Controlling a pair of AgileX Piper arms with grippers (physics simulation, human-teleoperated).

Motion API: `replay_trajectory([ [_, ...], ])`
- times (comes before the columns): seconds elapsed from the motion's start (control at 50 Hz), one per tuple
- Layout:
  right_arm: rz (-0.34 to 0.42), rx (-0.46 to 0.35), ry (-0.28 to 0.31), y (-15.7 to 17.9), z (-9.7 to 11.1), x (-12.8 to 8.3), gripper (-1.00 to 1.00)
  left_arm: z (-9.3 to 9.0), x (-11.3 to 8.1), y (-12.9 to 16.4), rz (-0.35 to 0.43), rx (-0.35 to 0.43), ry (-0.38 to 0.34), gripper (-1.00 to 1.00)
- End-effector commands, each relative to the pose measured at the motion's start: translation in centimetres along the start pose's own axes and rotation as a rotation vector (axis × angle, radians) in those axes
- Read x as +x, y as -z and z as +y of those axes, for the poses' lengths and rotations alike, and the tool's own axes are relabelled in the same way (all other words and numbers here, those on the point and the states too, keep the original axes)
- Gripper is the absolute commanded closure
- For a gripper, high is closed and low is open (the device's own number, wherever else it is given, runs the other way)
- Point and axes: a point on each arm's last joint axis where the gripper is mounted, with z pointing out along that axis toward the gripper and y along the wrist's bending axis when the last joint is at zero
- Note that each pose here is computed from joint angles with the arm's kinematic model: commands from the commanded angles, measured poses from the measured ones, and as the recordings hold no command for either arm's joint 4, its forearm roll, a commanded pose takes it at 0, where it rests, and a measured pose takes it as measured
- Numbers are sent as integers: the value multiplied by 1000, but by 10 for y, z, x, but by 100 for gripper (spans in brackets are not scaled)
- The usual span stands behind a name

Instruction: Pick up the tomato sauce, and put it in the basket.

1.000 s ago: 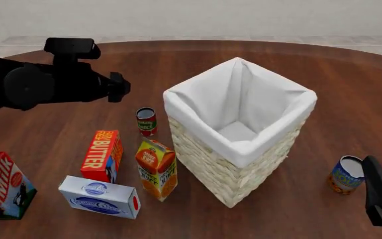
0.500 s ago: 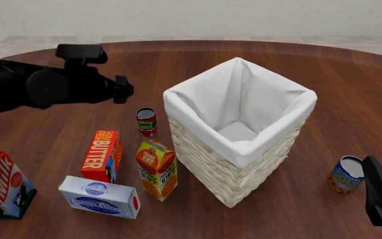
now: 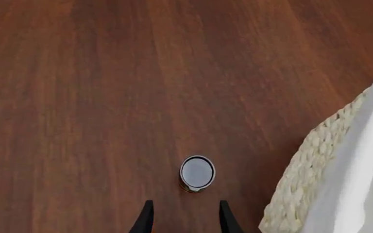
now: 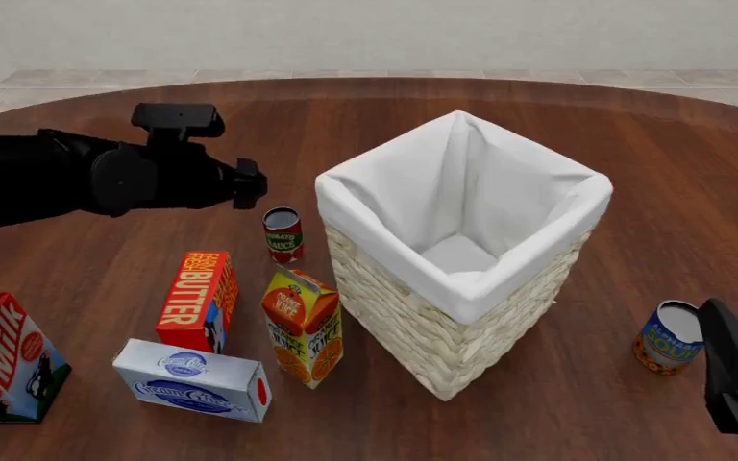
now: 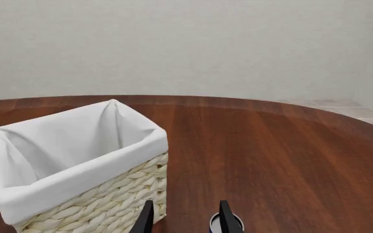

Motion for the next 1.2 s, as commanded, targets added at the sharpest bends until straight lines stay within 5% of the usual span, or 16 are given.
replay_trajectory([
  [0.02,0,0,-1,0,0,0,-100,2,5,-16,20,-5,6,-100],
  [0.52,0,0,-1,0,0,0,-100,6,9,-42,52,-17,15,-100],
  [1.2,0,0,-1,0,0,0,-100,-13,11,-55,85,17,22,-100],
])
